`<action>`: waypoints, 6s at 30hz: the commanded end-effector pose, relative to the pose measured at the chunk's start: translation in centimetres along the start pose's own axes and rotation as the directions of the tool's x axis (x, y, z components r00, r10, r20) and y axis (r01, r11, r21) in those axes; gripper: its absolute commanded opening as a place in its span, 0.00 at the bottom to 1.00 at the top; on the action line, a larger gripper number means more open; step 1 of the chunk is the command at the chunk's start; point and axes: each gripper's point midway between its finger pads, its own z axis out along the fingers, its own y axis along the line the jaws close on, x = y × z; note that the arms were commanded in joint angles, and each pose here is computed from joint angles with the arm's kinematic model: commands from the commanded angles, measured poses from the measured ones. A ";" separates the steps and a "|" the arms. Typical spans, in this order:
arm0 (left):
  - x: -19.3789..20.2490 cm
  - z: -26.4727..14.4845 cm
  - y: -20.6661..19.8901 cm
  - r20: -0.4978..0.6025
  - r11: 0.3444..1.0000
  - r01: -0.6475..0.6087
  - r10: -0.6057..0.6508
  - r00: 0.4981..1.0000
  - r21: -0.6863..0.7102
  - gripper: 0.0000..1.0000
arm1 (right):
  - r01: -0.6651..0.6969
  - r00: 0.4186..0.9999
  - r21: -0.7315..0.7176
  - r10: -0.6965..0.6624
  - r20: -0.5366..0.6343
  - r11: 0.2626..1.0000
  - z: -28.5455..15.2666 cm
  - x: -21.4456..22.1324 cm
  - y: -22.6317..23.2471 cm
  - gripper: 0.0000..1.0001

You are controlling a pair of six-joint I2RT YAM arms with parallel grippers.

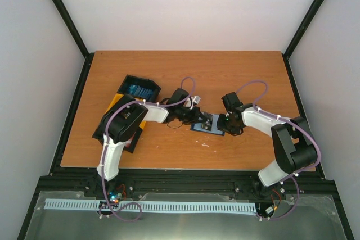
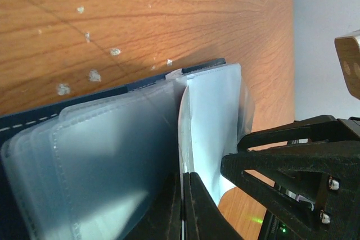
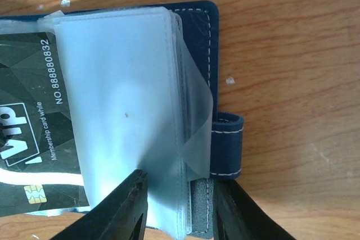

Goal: Put the credit cards into the card holder
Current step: Insert the credit card into the card holder.

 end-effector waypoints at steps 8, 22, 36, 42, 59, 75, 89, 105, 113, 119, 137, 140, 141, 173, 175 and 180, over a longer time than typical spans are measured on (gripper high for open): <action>1.3 1.1 2.4 -0.067 0.968 0.225 -0.234 0.970 -0.113 0.01 | -0.031 0.999 0.070 0.034 -0.033 0.997 0.9 0.7 -1.7 0.29; 1.8 0.9 2.7 -0.050 0.992 0.096 -0.100 0.994 -0.081 0.01 | -0.031 0.999 0.053 0.033 -0.030 0.998 1.0 0.6 -1.4 0.29; 2.4 0.7 2.1 -0.069 0.991 0.127 -0.130 0.989 -0.045 0.01 | -0.030 0.999 0.038 0.031 -0.020 0.999 1.0 0.2 -0.9 0.28; 1.2 1.0 2.2 -0.032 0.992 0.115 -0.117 0.993 -0.059 0.01 | -0.032 0.999 0.036 0.033 -0.020 0.999 1.0 0.3 -1.0 0.28; 0.0 2.5 2.6 -0.041 0.996 0.062 -0.065 0.997 -0.058 0.01 | -0.023 1.000 0.026 0.024 -0.014 0.999 0.8 0.1 -0.7 0.28; 1.7 2.1 2.2 -0.078 0.998 0.047 -0.049 0.996 -0.035 0.00 | -0.017 1.000 0.027 0.017 -0.025 0.999 0.9 0.2 -0.7 0.28; 1.2 3.1 1.0 -0.102 0.995 0.097 -0.094 0.990 0.022 0.01 | -0.021 1.000 0.017 0.022 -0.022 1.000 0.9 0.3 -0.6 0.28; -0.3 3.0 2.5 -0.046 0.997 0.017 -0.020 0.999 -0.075 0.01 | -0.011 1.000 0.014 0.012 -0.019 1.000 0.7 0.1 -0.4 0.28; 1.4 3.7 2.4 -0.100 0.997 0.051 -0.056 0.993 -0.053 0.08 | -0.015 1.000 0.005 0.015 -0.017 1.000 0.6 0.1 -0.3 0.28; 0.9 2.2 2.8 -0.090 0.978 0.056 -0.075 0.993 -0.199 0.31 | -0.021 1.000 0.000 0.021 -0.012 1.000 0.5 0.0 -0.2 0.28; 0.6 -0.9 3.1 -0.104 0.877 0.100 -0.167 0.980 -0.469 0.54 | -0.021 1.000 -0.011 0.021 -0.008 1.000 0.5 -0.2 0.0 0.28; 0.6 -1.2 2.9 -0.105 0.871 0.095 -0.165 0.981 -0.483 0.56 | -0.019 1.000 -0.017 0.019 -0.010 1.000 0.5 -0.1 0.1 0.28; 0.5 -1.1 2.8 -0.108 0.871 0.093 -0.164 0.980 -0.482 0.57 | -0.014 1.000 -0.023 0.014 -0.010 1.000 0.5 -0.1 0.3 0.28; 0.7 -4.9 2.2 -0.118 0.757 0.065 -0.186 0.975 -0.651 0.84 | 0.083 0.997 -0.210 -0.080 0.024 0.974 0.5 -2.0 4.6 0.25; 0.8 -5.2 2.2 -0.115 0.752 0.067 -0.187 0.976 -0.656 0.86 | 0.085 0.996 -0.217 -0.083 0.018 0.973 0.6 -1.8 4.7 0.25; 0.8 -5.8 2.0 -0.094 0.740 0.085 -0.197 0.976 -0.668 0.85 | 0.098 0.995 -0.247 -0.099 0.007 0.964 0.8 -1.4 5.3 0.25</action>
